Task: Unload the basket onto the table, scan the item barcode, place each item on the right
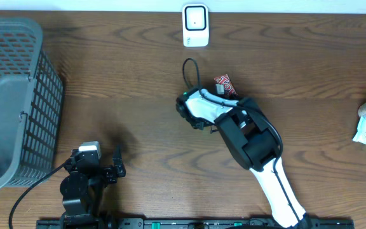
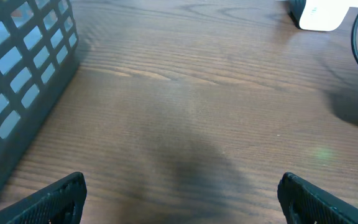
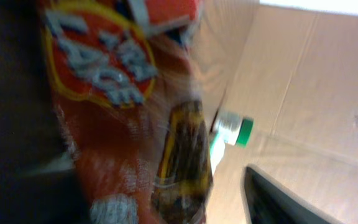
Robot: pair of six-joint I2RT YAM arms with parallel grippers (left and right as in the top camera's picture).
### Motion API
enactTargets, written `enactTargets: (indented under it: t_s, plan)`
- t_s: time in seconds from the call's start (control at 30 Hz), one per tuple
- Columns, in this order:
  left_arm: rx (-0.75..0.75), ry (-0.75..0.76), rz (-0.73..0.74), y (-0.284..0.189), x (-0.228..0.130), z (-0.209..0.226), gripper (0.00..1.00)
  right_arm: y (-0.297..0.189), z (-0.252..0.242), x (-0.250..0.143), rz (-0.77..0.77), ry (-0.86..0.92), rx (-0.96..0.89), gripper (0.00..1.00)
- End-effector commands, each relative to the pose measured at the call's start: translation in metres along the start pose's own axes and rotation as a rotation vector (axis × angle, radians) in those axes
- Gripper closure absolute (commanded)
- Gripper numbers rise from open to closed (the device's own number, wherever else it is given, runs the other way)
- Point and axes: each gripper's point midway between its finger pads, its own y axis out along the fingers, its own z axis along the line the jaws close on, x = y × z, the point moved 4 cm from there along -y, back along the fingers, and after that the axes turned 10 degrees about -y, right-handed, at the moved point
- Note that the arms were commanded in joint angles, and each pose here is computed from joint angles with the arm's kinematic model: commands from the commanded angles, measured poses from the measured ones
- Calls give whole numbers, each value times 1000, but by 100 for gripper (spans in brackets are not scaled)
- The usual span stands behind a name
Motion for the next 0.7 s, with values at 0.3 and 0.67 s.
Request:
enactTargets:
  t_s: [0.3, 0.67]
  plan:
    - [-16, -1, 16, 3, -6, -1, 2, -1, 0, 1, 3, 21, 28, 99]
    - [-16, -1, 16, 3, -6, -1, 2, -52, -25, 6, -21, -62, 516, 99]
